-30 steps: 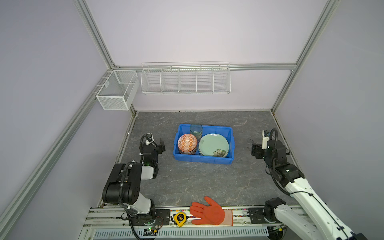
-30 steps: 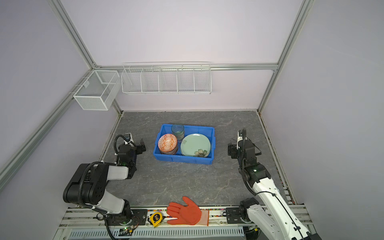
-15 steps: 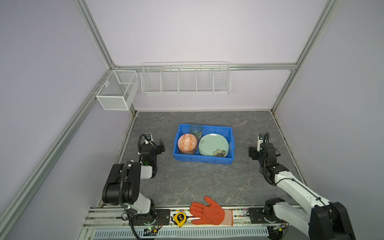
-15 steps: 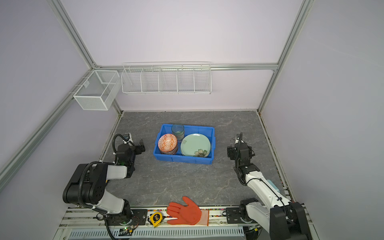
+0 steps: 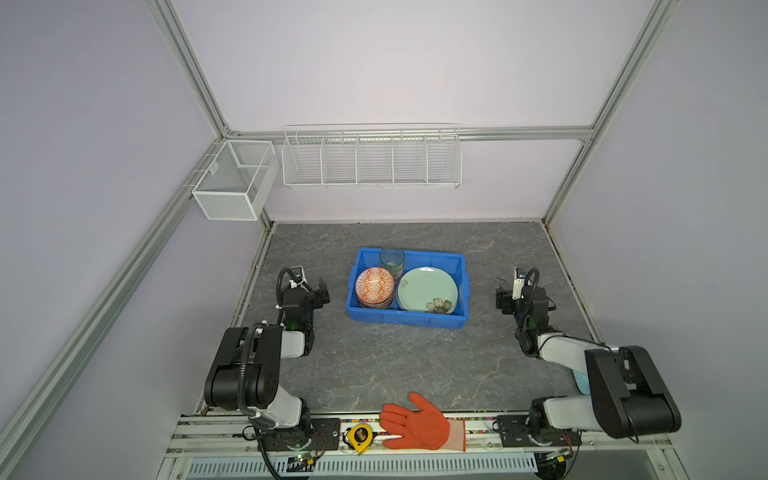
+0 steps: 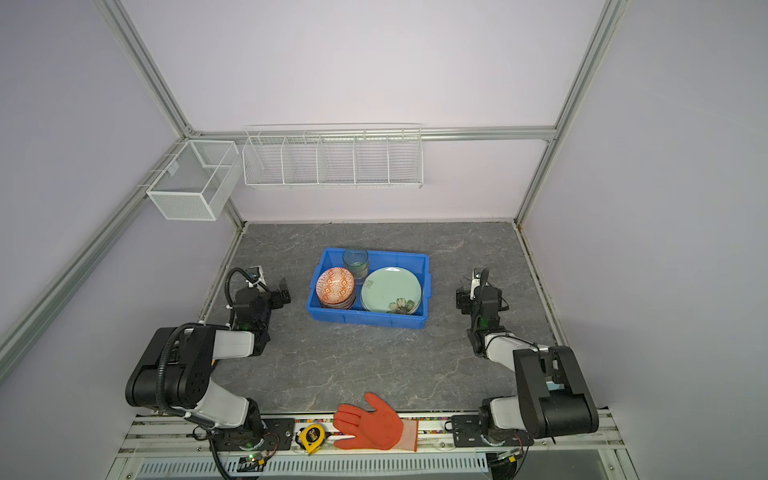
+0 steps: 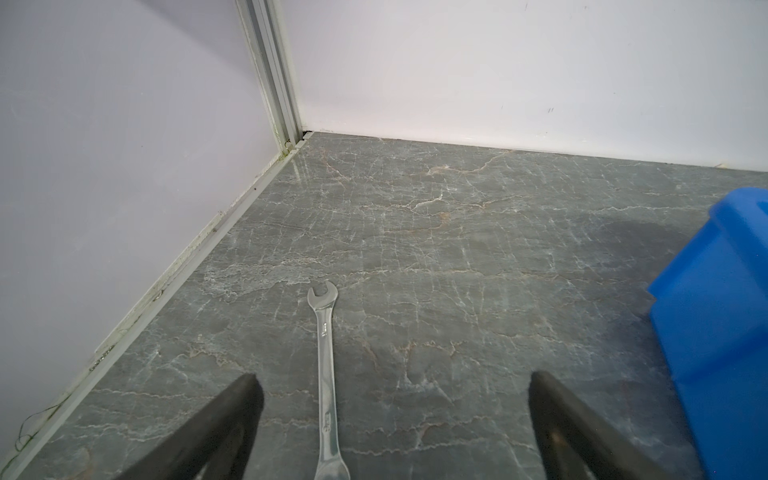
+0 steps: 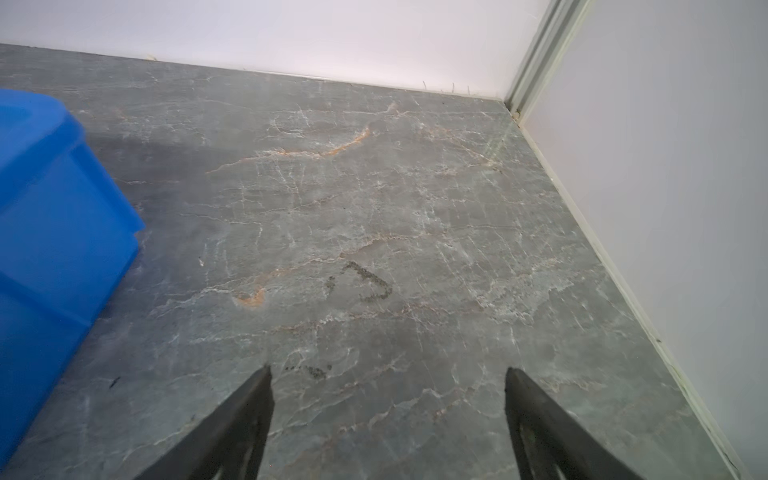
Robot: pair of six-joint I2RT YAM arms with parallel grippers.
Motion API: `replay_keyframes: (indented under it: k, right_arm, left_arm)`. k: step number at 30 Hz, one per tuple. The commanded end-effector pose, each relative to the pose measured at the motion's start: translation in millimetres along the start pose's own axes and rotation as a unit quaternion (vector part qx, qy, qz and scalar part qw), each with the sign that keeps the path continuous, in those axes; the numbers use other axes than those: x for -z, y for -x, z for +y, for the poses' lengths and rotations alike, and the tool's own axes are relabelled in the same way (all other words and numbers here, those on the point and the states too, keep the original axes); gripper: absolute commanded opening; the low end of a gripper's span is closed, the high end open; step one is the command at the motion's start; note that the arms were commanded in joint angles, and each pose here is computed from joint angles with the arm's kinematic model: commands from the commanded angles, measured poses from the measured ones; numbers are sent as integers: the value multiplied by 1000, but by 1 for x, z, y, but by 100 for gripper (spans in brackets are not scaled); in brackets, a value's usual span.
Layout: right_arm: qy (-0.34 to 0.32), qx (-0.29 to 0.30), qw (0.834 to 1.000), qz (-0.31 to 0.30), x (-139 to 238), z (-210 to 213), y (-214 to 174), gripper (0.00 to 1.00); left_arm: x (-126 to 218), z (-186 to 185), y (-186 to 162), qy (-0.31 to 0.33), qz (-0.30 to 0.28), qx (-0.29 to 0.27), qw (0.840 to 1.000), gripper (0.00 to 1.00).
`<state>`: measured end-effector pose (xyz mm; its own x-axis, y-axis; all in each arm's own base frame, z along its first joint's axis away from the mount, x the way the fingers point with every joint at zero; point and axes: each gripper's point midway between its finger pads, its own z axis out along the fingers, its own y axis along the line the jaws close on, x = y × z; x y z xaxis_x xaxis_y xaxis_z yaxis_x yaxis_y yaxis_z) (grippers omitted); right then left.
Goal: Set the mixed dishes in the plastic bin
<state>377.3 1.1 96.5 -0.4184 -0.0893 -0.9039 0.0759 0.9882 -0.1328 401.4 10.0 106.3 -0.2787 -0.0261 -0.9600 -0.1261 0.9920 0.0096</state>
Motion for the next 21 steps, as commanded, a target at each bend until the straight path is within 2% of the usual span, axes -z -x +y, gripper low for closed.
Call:
replay_keyframes:
  k: [1,7,9,12,21]
  right_arm:
    - [24,10,998,-57,-4,6,18,89]
    - [43,-47,996,-58,-16,-9,5,89]
    - [55,-45,997,-34,-17,-6,2,89]
    - [76,-34,996,-44,-17,1,5,88]
    - [85,-31,995,-40,-17,4,4,88]
  left_arm:
    - [-1,-1,10,-4,-13,3,1000,99]
    - [-1,-1,10,-4,-13,3,1000,99]
    - [-1,-1,10,-4,-13,3,1000,99]
    - [-1,-1,10,-5,-13,3,1000,99]
    - [-1,-1,10,-4,-13,3,1000,99]
